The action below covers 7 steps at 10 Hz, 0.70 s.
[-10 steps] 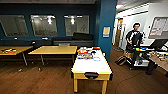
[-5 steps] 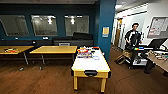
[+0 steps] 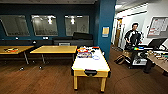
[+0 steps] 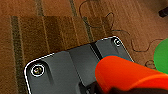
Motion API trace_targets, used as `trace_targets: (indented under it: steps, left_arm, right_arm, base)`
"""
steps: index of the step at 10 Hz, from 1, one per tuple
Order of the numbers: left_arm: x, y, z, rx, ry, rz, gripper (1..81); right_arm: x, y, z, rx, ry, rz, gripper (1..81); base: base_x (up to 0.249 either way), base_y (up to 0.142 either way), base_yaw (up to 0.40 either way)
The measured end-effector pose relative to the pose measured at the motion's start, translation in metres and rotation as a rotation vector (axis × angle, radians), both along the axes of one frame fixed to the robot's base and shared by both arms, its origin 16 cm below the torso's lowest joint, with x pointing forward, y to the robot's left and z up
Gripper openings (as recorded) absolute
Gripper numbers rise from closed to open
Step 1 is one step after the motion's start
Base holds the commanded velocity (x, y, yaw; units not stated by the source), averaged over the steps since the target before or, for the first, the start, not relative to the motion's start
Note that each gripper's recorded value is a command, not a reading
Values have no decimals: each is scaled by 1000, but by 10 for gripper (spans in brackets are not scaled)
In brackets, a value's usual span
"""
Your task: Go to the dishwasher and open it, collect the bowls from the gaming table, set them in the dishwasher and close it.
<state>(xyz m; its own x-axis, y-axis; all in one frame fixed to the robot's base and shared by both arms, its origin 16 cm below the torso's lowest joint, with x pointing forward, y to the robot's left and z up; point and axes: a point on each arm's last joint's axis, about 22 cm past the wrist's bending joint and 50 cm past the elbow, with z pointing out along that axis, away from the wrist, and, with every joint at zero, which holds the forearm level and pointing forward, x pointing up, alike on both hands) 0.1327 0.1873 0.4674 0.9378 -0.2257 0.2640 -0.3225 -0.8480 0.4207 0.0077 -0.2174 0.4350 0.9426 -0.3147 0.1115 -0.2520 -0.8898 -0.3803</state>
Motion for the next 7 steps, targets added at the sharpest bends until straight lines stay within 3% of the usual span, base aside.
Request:
trace_targets:
  steps: [4,7]
  left_arm:
    - [-10,4,-3,7,13,3,10]
    - [-17,28,-15,66,25,37,10]
  right_arm:
    - [-1,1,0,1,1,-1,10]
    - [0,3,0,1,0,-2,10]
  base:
    - [0,0,0]
    - [0,0,0]
